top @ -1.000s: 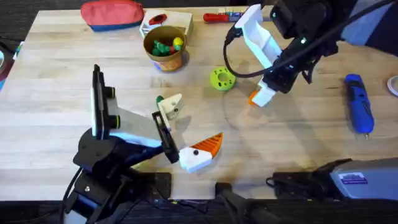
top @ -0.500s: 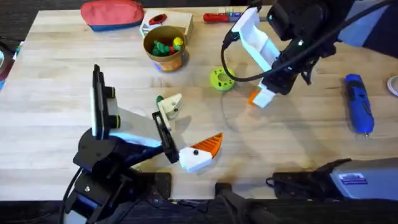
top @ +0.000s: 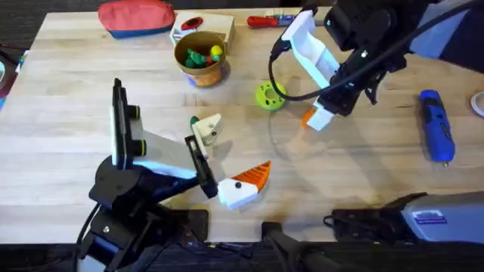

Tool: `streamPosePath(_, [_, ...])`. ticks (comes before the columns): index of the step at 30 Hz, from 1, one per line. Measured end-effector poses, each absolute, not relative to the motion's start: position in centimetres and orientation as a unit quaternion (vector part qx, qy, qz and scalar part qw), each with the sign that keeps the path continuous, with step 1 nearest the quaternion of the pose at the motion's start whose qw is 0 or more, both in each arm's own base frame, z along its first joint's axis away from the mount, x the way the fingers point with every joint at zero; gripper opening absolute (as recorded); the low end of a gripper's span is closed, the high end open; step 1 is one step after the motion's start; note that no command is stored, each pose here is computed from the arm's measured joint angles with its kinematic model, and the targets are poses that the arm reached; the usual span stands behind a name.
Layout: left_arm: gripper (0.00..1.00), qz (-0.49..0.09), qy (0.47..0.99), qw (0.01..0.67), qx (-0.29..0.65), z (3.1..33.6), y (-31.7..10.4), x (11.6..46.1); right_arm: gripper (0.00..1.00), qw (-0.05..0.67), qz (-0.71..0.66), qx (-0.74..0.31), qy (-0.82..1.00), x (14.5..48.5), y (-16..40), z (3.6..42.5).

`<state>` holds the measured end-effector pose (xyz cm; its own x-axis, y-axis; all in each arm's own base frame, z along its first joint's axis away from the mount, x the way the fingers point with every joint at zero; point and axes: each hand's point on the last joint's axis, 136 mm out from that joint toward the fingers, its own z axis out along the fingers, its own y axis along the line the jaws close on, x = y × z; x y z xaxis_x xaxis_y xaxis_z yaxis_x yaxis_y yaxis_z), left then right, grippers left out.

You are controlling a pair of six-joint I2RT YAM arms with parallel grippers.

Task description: Pick up the gripper from the table and insert it into the empty holder that is missing its gripper. Then pick up a screw, insert it into the mounting hole, and use the screwdriver to tighten it. Finally, clean up the table by picking up the vegetable and placing it into the bucket.

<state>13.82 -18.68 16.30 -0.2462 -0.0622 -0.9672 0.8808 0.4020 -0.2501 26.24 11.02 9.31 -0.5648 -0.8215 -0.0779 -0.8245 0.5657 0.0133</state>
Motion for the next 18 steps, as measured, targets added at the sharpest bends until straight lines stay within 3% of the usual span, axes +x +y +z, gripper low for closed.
streamPosePath(6, [0.989,-0.447,0.650,0.527,0.315,16.30,-18.68,13.82,0.541,0.028,0.024,-0.465,0.884,26.05,10.94,8.99])
streamPosePath(10, [0.990,-0.447,0.650,0.527,0.315,16.30,-18.68,13.82,0.372,0.031,0.024,-0.466,0.884,26.19,10.98,8.98])
streamPosePath(14, [0.990,-0.447,0.650,0.527,0.315,16.31,-18.68,13.82,0.026,0.033,0.021,-0.467,0.884,26.31,10.93,8.99])
streamPosePath(18, [0.989,-0.447,0.650,0.527,0.315,16.30,-18.68,13.82,0.005,0.033,0.020,-0.467,0.884,26.33,10.92,8.99])
